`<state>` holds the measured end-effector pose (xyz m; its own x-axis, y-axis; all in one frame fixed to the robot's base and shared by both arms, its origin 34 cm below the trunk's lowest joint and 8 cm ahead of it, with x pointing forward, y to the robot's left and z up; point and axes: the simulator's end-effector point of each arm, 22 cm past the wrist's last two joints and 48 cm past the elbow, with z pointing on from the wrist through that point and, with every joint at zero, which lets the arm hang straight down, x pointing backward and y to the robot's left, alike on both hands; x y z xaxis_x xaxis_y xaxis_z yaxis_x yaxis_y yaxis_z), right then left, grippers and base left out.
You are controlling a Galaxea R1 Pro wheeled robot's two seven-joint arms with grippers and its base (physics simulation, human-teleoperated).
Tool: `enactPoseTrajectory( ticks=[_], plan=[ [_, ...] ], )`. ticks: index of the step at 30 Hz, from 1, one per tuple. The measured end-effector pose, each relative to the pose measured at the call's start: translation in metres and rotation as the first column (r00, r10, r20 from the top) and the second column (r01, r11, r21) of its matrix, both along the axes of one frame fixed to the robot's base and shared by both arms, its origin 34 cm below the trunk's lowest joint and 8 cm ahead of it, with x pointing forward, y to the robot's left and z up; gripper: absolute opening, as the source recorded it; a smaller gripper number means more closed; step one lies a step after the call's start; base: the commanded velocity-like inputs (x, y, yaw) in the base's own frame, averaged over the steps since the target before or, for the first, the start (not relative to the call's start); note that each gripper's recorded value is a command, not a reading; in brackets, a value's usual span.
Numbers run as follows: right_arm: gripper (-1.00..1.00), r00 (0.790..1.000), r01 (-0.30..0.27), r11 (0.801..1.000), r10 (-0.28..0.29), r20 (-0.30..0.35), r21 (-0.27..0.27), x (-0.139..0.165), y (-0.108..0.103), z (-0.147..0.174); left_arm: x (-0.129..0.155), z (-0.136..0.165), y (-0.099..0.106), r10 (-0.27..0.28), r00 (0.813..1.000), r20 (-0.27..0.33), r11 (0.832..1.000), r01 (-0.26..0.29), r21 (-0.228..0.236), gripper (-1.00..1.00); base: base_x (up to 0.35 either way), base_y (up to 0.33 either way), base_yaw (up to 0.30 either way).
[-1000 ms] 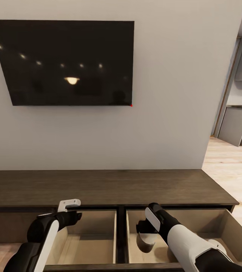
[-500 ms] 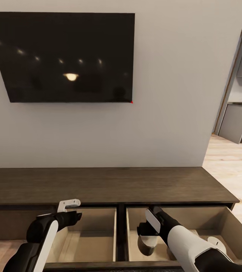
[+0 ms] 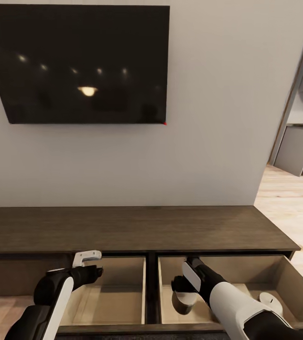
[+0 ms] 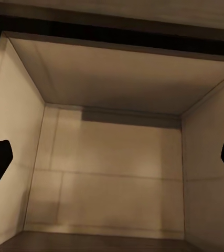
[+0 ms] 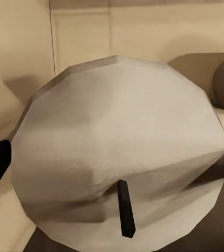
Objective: Place each of the two pumpkins and all three candles from the living room inside a cabinet in the living room (use any cabinet), then make sure every cabinet is closed, and position the cauldron so it is next to a table in the living room.
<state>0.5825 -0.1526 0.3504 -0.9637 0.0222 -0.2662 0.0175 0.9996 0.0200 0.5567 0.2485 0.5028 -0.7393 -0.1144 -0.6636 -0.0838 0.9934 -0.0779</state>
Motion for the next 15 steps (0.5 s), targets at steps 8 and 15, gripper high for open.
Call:
enactPoseTrajectory(
  ticks=[8, 15],
  plan=[
    [-1.00, 1.000, 0.010, 1.000, -0.010, 0.020, 0.000, 0.005, -0.001, -0.007, 0.000, -0.008, 0.000, 0.000, 1.000, -0.016, 1.000, 0.000, 0.000, 1.00, 0.000, 0.000, 0.000],
    [-1.00, 0.999, 0.015, 1.000, -0.015, 0.028, -0.001, 0.007, -0.002, -0.016, -0.002, -0.020, 0.000, 0.000, 0.999, -0.040, 1.000, 0.000, 0.000, 1.00, 0.000, 0.000, 0.000]
  ],
)
